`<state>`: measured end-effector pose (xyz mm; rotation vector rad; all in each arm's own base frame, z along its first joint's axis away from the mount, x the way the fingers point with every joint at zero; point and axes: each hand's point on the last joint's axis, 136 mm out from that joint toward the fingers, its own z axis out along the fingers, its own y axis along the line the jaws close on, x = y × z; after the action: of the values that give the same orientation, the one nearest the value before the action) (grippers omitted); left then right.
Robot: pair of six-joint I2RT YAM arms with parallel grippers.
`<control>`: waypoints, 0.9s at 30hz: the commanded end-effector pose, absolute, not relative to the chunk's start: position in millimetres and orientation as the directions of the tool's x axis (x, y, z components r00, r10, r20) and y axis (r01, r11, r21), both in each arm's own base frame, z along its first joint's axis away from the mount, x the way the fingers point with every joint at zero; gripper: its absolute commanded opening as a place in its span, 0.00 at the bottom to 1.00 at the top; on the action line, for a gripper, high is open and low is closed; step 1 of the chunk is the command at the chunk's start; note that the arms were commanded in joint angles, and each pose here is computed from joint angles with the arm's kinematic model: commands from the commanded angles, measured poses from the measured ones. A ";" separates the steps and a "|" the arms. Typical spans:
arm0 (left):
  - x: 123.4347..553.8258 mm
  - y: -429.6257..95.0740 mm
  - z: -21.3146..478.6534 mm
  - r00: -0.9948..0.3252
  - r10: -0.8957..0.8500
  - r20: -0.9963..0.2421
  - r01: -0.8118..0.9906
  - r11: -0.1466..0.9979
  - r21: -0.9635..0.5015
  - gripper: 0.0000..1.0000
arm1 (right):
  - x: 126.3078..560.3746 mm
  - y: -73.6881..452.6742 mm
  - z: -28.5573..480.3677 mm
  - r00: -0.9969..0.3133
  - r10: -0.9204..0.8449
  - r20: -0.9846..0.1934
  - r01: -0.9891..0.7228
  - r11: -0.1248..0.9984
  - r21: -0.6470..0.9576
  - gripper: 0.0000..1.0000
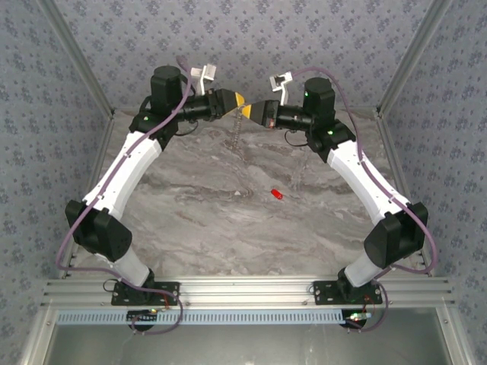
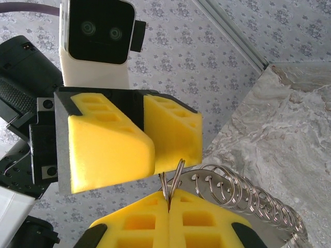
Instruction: Put the keys on the keyring
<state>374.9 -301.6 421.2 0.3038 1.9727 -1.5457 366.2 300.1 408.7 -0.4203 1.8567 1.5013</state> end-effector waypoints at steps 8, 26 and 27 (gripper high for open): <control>355.6 -308.3 437.6 -0.762 -0.143 -0.631 0.595 0.228 -0.771 0.26 | 359.4 296.5 419.2 -0.670 0.181 -0.720 -0.668 0.275 0.691 0.00; 332.7 -319.1 440.2 -0.739 -0.091 -0.667 0.646 0.185 -0.741 0.28 | 363.5 297.7 420.2 -0.677 0.183 -0.713 -0.665 0.263 0.699 0.00; 333.0 -318.9 439.0 -0.741 -0.091 -0.666 0.644 0.189 -0.742 0.30 | 363.6 297.4 420.8 -0.676 0.184 -0.714 -0.666 0.261 0.699 0.00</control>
<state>368.0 -309.3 419.8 0.3732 1.9343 -1.5400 365.1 298.1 407.3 -0.4149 1.8685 1.5033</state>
